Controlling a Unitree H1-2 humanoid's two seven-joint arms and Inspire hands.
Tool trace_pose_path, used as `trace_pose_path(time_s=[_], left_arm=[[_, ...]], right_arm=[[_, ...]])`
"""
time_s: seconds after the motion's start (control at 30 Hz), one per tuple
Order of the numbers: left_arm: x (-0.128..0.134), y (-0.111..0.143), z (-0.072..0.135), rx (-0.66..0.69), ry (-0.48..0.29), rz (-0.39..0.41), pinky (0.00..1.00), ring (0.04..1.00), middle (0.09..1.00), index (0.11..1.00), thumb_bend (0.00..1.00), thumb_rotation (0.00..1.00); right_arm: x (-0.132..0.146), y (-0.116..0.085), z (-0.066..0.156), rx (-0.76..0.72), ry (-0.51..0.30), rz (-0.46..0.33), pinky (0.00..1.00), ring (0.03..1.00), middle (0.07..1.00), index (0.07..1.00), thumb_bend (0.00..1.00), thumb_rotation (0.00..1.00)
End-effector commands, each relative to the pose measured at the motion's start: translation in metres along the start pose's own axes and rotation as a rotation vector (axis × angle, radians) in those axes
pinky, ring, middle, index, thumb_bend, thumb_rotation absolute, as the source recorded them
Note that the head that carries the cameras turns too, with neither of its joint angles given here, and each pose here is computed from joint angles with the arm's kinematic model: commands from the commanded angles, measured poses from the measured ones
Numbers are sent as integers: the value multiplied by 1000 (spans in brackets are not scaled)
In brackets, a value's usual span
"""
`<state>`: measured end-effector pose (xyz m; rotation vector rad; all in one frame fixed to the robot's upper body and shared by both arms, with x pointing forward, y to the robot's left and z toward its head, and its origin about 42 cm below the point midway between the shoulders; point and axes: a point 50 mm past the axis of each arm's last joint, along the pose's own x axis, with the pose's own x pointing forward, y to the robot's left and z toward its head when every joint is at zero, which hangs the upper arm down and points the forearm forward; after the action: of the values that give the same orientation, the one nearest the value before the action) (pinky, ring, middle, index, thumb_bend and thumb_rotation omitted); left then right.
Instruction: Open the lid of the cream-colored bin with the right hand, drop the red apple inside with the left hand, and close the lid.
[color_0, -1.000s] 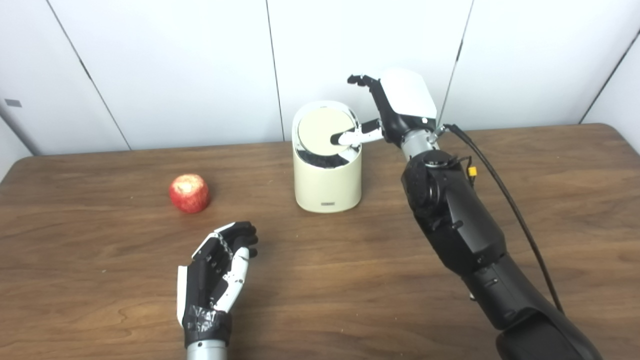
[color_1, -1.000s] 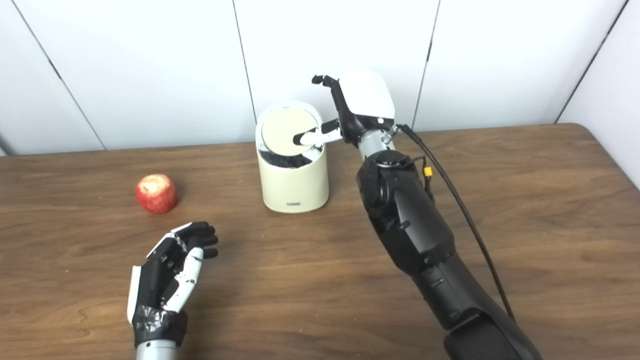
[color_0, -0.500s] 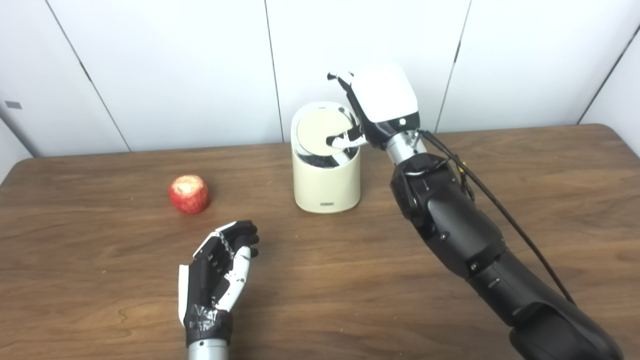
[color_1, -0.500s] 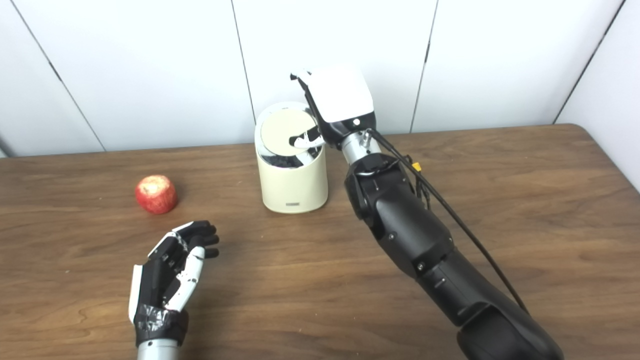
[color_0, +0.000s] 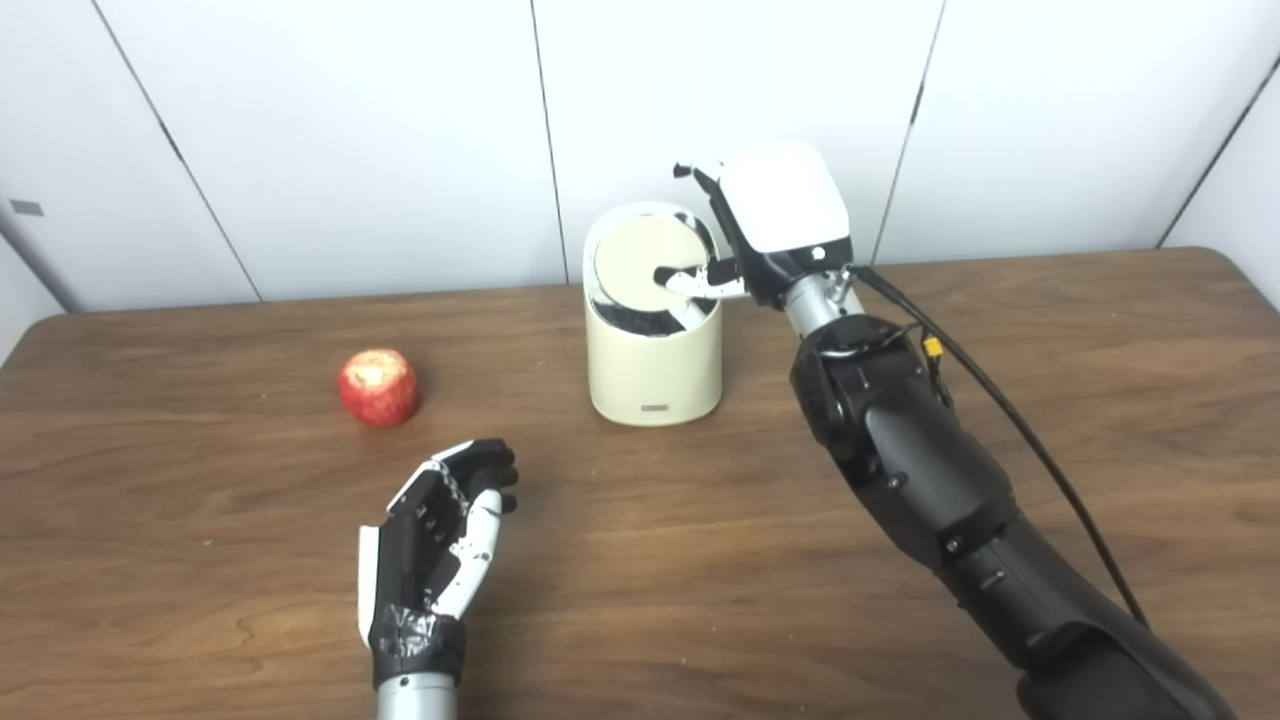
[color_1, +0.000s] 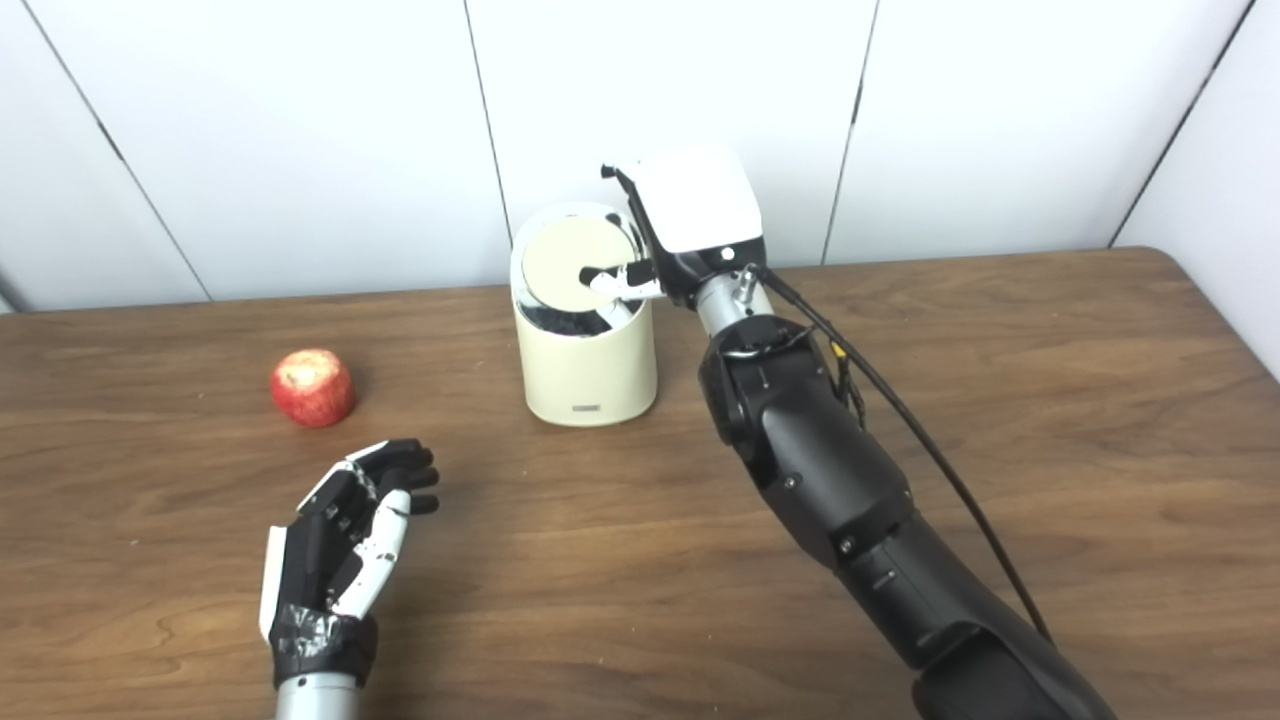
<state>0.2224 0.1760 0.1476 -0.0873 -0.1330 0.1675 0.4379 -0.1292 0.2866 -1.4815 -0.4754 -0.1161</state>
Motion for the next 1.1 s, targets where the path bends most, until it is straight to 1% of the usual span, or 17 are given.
trace_pose_path(time_s=[0.0,0.07,0.2,0.27,0.33,0.4,0.43,0.5,0.57,0.67,0.77,0.93,1.0,1.03,1.07], left_arm=[[6,-3,7,-17,-60,-9,603,661,668,644,212,238],[6,-1,6,-17,-59,-12,609,666,672,646,226,244],[6,0,6,-22,-57,-10,615,667,672,646,233,249],[7,0,5,-15,-55,-10,618,666,670,646,235,248],[7,1,5,-10,-56,-13,621,665,669,645,233,249],[8,1,5,-8,-58,-14,622,664,669,645,230,249],[8,1,5,-10,-57,-14,621,665,669,645,229,247],[8,1,5,-6,-56,-14,626,667,669,644,229,245],[8,1,4,-5,-57,-16,632,671,672,645,232,264],[9,1,4,-7,-53,-18,645,683,680,651,234,272],[9,1,3,-2,-59,-19,648,685,682,654,232,269],[10,2,2,2,-60,-17,641,680,681,654,235,278],[10,3,3,-2,-58,-18,644,684,684,655,235,277],[10,4,3,-3,-59,-20,644,685,685,656,233,277],[11,4,3,-5,-59,-21,645,686,686,657,233,275]], right_arm=[[8,-21,3,28,6,-66,613,720,756,752,770,599],[7,-31,3,64,18,-78,623,725,764,751,772,717],[6,-51,5,108,27,-121,640,736,773,763,812,898],[6,-61,5,149,31,-145,661,750,783,773,837,960],[5,-78,6,222,37,-178,684,768,796,785,866,987],[4,-89,6,255,39,-201,686,781,811,801,903,998],[3,-95,6,262,36,-223,665,777,812,800,925,999],[1,-106,4,265,29,-269,623,752,792,788,966,1000],[-3,-115,3,274,26,-296,613,747,782,784,994,1000],[-12,-126,2,305,22,-333,600,737,775,779,1000,1000],[-21,-133,-1,353,16,-357,589,733,777,780,1000,1000],[-45,-139,-5,401,17,-402,567,725,785,783,1000,1000],[-60,-137,-8,429,22,-425,561,718,781,778,991,1000],[-69,-135,-10,439,24,-436,561,716,780,774,955,976],[-77,-133,-11,457,23,-449,548,707,782,771,849,913]])
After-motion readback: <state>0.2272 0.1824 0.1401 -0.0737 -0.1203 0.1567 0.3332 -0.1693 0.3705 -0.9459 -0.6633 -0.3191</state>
